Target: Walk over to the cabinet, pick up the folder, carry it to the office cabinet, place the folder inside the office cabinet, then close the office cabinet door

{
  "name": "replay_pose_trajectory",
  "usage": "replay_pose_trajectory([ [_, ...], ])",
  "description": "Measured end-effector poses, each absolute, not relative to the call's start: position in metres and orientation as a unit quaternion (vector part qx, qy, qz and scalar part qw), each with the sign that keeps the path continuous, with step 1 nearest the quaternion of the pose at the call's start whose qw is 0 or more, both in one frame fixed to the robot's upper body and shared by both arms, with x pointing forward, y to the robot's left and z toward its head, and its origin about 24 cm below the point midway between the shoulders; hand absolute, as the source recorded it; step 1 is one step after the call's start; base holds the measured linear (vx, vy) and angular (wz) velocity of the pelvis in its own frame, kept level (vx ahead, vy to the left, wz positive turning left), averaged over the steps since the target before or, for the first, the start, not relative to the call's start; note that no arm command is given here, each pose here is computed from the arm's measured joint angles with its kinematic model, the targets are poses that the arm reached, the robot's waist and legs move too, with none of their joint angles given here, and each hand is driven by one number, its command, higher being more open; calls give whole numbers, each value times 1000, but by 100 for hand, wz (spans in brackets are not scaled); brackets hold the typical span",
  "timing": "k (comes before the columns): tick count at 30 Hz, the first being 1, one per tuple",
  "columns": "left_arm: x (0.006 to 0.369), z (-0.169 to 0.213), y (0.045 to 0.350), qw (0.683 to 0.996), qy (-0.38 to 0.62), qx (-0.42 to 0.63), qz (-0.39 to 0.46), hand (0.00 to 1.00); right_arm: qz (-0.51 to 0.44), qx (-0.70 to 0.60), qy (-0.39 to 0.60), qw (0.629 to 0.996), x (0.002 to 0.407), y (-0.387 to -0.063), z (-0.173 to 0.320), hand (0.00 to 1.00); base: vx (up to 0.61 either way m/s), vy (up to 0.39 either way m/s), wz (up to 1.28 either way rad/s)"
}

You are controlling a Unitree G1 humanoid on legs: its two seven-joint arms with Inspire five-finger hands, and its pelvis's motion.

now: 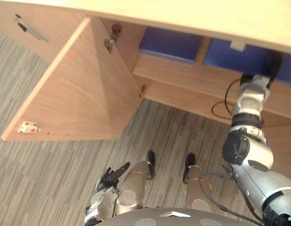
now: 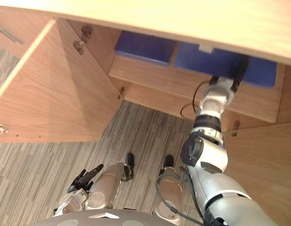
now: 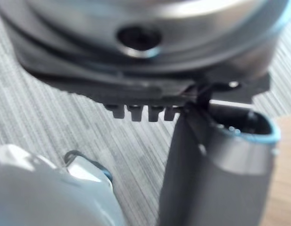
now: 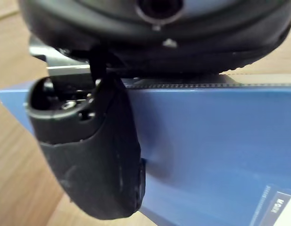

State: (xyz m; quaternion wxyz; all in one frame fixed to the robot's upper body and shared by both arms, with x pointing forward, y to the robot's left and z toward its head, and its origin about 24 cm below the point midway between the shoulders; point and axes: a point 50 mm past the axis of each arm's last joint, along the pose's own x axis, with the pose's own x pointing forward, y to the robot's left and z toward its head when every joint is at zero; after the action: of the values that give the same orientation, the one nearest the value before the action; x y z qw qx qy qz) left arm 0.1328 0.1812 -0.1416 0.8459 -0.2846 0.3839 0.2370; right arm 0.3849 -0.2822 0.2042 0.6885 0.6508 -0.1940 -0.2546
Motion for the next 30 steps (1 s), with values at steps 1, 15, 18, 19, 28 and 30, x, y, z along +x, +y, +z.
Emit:
replay_pose_trajectory([
  [1, 135, -141, 180, 845, 379, -291, 239, 100, -244, 651, -199, 691, 387, -279, 215, 0, -146, -54, -16],
  [15, 175, -114, 176, 879, 303, -298, 215, 100, -233, 646, -228, 690, 383, -283, 297, 0, -102, -6, -6],
  [18, 179, -110, 174, 886, 297, -293, 203, 100, -230, 662, -238, 672, 378, -287, 311, 0, -65, -9, 3],
  [19, 179, -110, 174, 886, 296, -294, 202, 100, -222, 675, -246, 660, 375, -288, 317, 0, -67, -36, 1],
  [28, 179, -109, 174, 857, 292, -349, 242, 100, -217, 704, -299, 606, 350, -311, 355, 0, -10, -20, 3],
  [30, 179, -110, 175, 855, 293, -350, 246, 100, -213, 708, -302, 602, 348, -310, 362, 0, -11, -22, -5],
])
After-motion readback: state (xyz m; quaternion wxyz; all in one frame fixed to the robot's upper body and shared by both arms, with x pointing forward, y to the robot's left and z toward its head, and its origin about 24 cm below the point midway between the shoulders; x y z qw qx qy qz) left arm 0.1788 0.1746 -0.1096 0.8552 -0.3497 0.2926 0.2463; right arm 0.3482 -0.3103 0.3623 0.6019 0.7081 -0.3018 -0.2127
